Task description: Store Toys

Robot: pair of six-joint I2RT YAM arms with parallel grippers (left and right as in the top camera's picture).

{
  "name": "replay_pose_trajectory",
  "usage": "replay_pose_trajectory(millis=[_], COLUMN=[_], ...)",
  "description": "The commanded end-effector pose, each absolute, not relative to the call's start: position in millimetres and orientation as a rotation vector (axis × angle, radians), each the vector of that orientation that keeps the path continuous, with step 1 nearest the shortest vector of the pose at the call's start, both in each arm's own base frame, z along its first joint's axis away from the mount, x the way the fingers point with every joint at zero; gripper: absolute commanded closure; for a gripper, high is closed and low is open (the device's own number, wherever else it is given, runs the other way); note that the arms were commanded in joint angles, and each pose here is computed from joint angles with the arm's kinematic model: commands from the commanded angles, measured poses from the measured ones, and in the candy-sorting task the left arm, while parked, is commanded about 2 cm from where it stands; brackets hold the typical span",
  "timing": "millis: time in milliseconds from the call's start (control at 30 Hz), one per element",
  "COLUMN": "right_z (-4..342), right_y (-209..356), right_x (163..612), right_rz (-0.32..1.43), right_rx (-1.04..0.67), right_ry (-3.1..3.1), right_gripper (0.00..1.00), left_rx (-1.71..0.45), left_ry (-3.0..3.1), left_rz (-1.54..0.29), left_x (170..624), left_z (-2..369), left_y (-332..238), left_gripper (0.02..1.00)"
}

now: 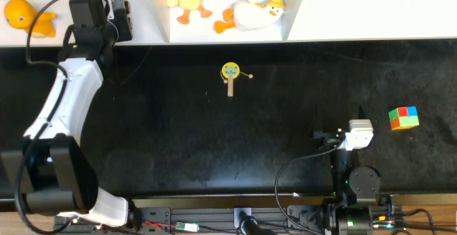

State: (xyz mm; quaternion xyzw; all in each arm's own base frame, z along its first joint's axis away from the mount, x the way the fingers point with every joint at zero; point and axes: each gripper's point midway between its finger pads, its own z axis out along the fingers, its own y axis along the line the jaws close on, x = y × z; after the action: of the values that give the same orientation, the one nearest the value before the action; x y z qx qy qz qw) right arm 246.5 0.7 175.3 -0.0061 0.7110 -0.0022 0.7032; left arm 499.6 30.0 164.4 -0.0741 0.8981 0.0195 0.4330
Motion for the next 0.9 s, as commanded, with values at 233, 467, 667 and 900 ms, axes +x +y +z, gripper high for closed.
replay_pose_trajectory(millis=[233,467,667,900], right_z=[171.8,171.8,171.8,171.8], right_y=[1.0,1.0,1.0,1.0], right_x=[246.8,246.8,246.8,246.8], right_rz=[-0.002,-0.002,-0.002,-0.002], right_rx=[-0.01,-0.01,-0.01,-0.01], right_ry=[1.583,1.583,1.583,1.583], right_gripper=[0.005,0.005,0.007,0.003], left_rx=[-0.157,-0.156,-0.143,-0.141], left_ry=[2.214,2.213,2.214,2.226], left_rz=[0.025,0.025,0.001,0.008], left_x=[511.9,512.0,503.2,473.1], left_z=[169.1,169.4,181.5,188.5], left_y=[27.9,27.7,23.6,22.7], left_gripper=[0.564,0.02,0.02,0.023])
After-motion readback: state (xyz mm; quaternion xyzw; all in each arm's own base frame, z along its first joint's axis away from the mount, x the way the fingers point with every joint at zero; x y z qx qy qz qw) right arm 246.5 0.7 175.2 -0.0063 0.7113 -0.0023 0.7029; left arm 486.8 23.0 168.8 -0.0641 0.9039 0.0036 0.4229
